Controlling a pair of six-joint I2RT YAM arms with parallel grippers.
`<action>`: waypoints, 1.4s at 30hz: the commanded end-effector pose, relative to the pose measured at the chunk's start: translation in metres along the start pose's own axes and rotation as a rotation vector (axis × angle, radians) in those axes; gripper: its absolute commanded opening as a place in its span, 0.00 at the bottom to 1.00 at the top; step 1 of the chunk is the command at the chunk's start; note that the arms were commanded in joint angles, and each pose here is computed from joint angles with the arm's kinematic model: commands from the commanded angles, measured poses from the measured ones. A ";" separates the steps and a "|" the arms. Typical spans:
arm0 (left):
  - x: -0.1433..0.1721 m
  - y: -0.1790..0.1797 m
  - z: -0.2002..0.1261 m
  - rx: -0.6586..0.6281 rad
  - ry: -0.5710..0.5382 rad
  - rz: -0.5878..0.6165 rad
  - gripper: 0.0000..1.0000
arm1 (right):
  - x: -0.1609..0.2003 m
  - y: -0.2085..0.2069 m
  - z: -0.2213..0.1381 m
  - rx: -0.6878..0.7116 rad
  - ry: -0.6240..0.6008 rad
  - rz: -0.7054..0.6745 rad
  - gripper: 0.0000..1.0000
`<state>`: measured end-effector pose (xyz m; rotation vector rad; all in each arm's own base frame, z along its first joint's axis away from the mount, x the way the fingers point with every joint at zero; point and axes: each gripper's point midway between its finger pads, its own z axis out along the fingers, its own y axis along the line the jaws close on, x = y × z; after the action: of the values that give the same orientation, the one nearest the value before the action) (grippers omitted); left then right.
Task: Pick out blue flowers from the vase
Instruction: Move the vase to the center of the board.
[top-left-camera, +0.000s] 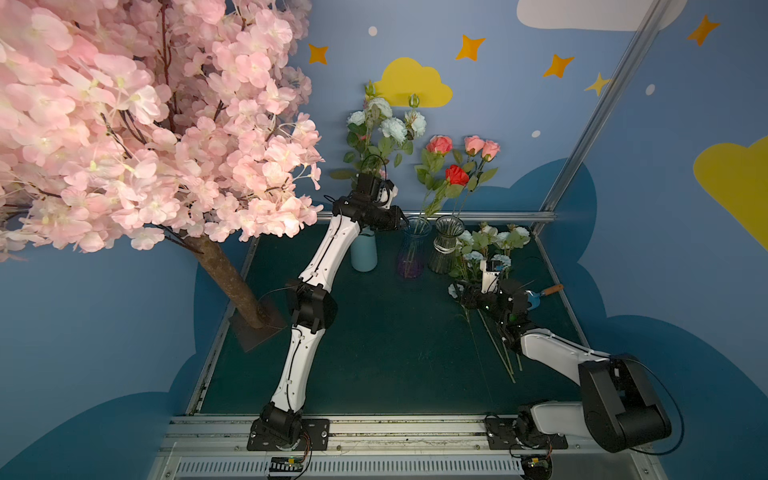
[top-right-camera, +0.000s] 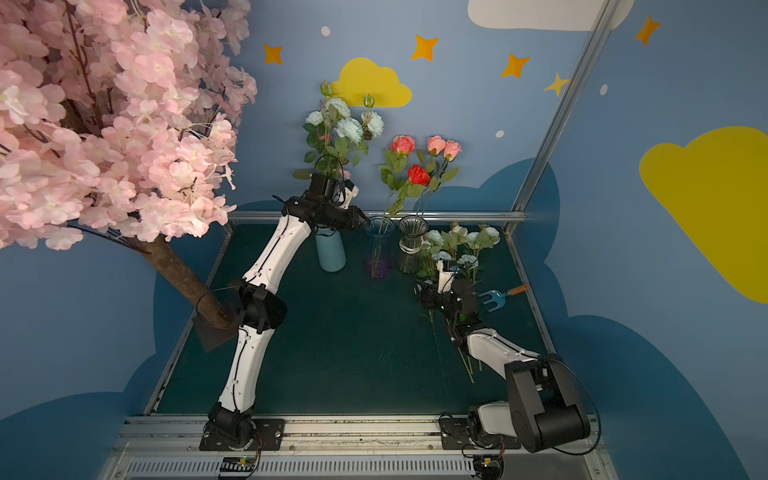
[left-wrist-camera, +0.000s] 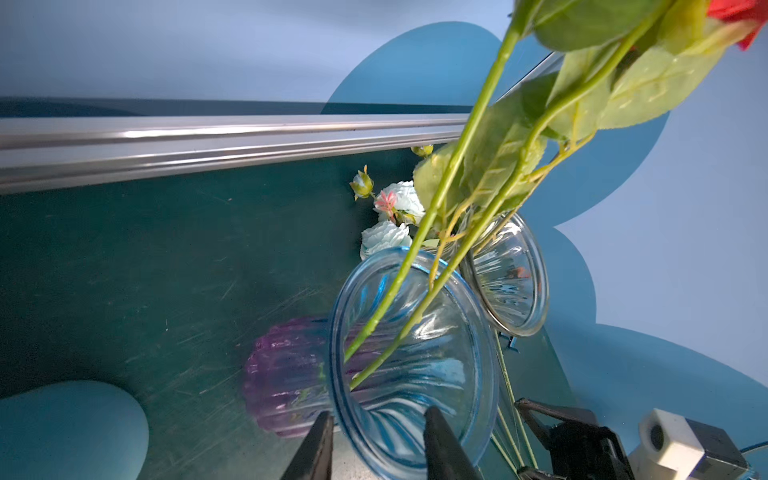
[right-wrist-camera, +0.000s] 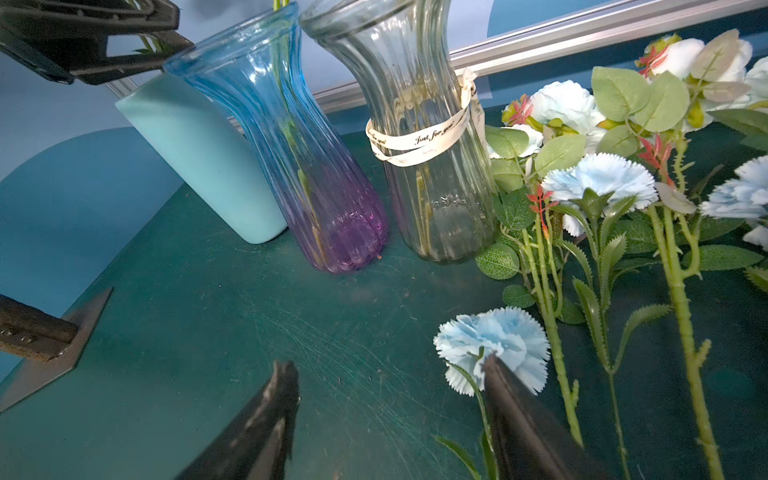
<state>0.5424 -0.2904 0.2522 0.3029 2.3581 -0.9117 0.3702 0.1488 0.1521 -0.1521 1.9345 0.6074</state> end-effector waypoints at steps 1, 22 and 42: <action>-0.008 -0.012 -0.006 0.035 -0.026 0.021 0.42 | -0.009 0.002 0.003 -0.011 -0.018 0.003 0.71; -0.002 -0.052 -0.032 0.012 -0.041 0.150 0.47 | -0.009 0.002 0.003 -0.014 -0.019 0.007 0.71; 0.018 -0.023 -0.149 -0.195 -0.311 0.168 0.60 | -0.010 0.002 0.003 -0.017 -0.021 0.013 0.71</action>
<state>0.4381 -0.2345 0.3268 0.3551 2.1480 -0.6140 0.3698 0.1502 0.1481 -0.1495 1.9470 0.6212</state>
